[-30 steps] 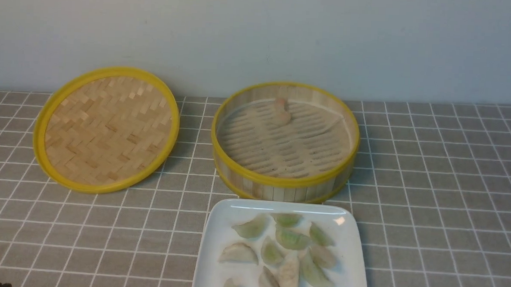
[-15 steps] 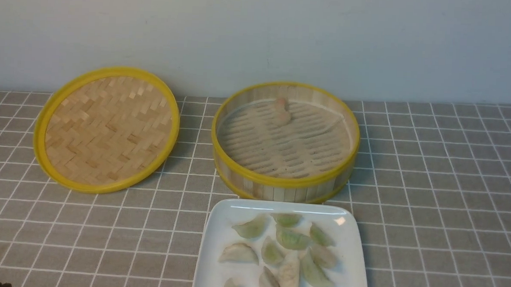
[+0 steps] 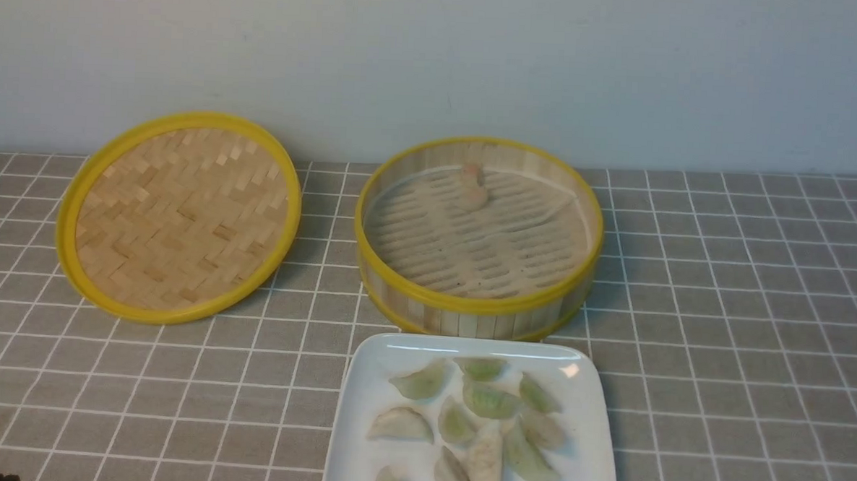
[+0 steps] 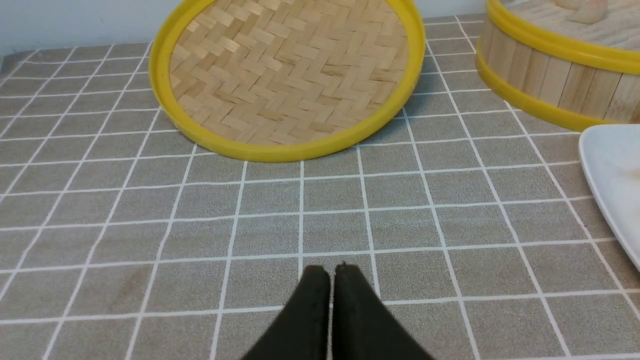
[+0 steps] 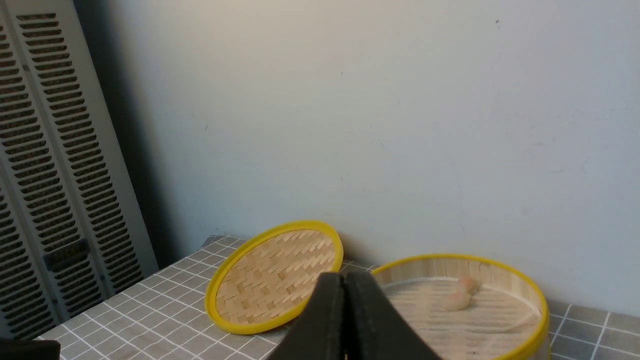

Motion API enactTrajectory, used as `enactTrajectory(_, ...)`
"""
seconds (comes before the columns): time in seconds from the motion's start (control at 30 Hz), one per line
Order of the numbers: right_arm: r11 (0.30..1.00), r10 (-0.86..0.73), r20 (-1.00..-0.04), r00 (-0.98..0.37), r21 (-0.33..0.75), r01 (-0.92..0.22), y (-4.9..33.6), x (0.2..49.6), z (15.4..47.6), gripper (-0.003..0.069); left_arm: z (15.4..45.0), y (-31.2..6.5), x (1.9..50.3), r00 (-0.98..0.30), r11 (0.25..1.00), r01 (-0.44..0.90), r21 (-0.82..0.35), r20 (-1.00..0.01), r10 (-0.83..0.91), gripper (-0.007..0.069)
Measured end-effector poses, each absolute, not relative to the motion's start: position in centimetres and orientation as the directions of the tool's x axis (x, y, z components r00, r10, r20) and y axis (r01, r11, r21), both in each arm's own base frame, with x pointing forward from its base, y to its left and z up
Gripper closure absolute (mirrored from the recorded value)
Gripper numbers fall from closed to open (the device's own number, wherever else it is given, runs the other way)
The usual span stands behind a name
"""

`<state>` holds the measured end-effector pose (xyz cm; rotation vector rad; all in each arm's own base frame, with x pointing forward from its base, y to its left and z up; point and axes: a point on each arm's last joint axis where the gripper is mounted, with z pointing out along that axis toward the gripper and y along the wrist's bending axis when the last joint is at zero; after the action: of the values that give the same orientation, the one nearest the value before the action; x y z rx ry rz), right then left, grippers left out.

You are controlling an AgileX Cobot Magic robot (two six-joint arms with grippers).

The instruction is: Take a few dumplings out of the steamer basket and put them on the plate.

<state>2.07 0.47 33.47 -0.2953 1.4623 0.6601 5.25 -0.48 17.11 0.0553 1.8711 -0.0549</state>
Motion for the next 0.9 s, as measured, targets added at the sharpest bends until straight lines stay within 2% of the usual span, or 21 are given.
enactTrajectory(0.33, 0.764, 0.148, -0.985, 0.090, 0.056, -0.643, 1.5, 2.1, 32.9, 0.0669, 17.1, -0.5, 5.3, -0.296, 0.998, 0.066, -0.010, -0.955, 0.010, 0.0630)
enactTrajectory(0.63, 0.761, 0.150, -0.984, 0.097, 0.053, -0.646, 1.6, 2.0, 32.8, 0.0669, 17.1, -0.5, 5.3, -0.296, 0.998, 0.066, -0.010, -0.955, 0.010, 0.0630)
enactTrajectory(0.77, 0.866, 0.105, -0.989, 0.108, 0.037, -0.499, 1.3, 2.5, 31.9, 0.0669, 17.1, -0.5, 5.3, -0.296, 0.998, 0.066, -0.010, -0.955, 0.010, 0.0630)
enactTrajectory(0.9, 0.943, 0.039, -0.998, 0.047, 0.021, -0.331, 1.2, 3.7, 29.1, 0.0669, 17.1, -0.5, 5.3, -0.296, 0.998, 0.066, -0.010, -0.955, 0.010, 0.0630)
